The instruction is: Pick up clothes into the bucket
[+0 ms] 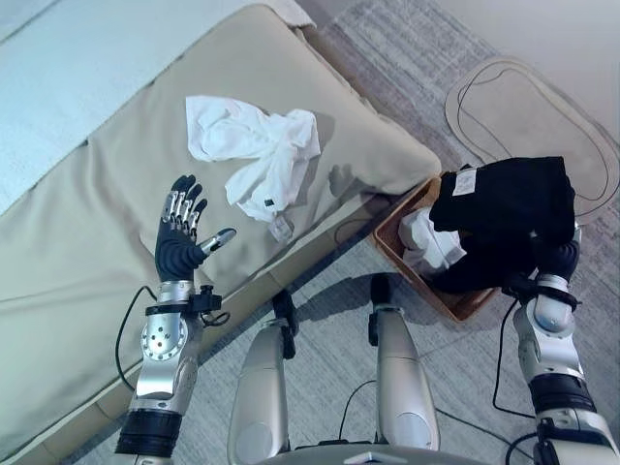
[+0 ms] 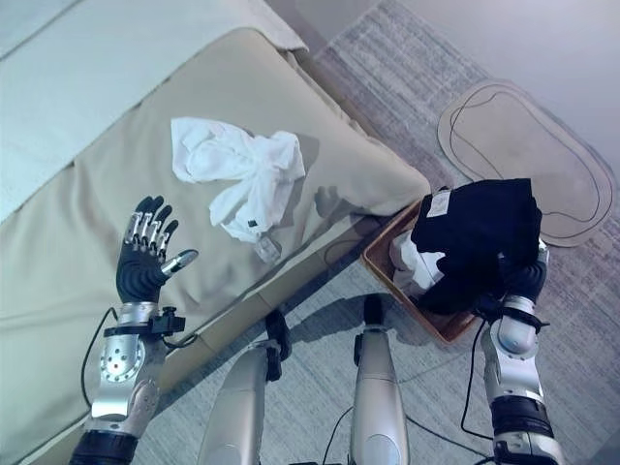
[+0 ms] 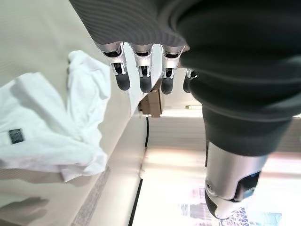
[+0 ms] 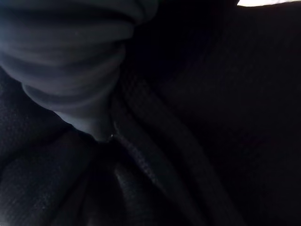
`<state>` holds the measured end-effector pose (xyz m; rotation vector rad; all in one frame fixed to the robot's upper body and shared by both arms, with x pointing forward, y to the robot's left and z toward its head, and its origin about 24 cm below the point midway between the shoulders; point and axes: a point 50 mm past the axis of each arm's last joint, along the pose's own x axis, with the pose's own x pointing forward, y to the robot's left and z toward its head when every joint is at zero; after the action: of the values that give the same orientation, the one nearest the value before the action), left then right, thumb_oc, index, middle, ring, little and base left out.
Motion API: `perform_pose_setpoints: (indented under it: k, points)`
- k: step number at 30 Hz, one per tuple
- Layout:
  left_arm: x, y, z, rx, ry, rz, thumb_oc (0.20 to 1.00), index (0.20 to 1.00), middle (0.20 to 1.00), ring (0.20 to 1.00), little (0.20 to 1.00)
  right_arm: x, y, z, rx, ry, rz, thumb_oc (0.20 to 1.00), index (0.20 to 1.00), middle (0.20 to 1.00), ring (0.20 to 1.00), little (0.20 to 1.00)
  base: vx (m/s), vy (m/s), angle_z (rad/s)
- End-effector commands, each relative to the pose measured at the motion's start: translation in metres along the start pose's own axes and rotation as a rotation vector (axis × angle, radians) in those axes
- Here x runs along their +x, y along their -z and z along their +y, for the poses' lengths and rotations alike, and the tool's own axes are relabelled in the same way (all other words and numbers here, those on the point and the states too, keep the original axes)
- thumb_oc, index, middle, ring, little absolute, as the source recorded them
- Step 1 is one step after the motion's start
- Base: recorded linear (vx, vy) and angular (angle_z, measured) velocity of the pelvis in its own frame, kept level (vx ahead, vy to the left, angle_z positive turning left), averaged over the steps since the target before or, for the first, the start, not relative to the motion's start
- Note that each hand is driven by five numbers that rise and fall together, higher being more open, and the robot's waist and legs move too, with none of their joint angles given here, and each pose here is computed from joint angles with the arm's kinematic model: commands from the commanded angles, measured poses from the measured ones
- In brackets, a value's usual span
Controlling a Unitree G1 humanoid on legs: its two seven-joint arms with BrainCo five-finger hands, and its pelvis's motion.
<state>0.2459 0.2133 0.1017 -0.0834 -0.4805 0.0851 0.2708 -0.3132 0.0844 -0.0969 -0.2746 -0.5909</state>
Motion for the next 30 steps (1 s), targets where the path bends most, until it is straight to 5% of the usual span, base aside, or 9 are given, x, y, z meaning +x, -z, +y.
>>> perform_pose_setpoints:
  k: [1, 12, 22, 30]
  points:
    - [-0.003, -0.023, 0.006, -0.010, -0.020, -0.125, 1.000, 1.000, 1.000, 1.000, 1.000, 0.017, -0.033, -0.008, -0.032, 0.030, -0.183, 0.200, 0.200, 0.200, 0.200, 0.200, -0.05, -0.008, -0.05]
    - [0.000, -0.027, 0.001, -0.019, -0.026, -0.154, 1.000, 1.000, 1.000, 1.000, 1.000, 0.042, -0.049, -0.015, -0.097, 0.119, -0.229, 0.200, 0.200, 0.200, 0.200, 0.200, -0.01, 0.001, -0.01]
    - [0.007, -0.036, -0.010, -0.035, 0.013, -0.206, 1.000, 1.000, 1.000, 1.000, 1.000, 0.047, -0.027, -0.003, -0.452, -0.096, -0.143, 0.200, 0.200, 0.200, 0.200, 0.200, -0.01, 0.009, -0.02]
    - [0.017, -0.042, -0.020, -0.077, 0.023, -0.245, 1.000, 1.000, 1.000, 1.000, 1.000, 0.062, -0.003, -0.003, -0.607, -0.070, 0.033, 0.200, 0.200, 0.200, 0.200, 0.200, 0.00, 0.009, -0.02]
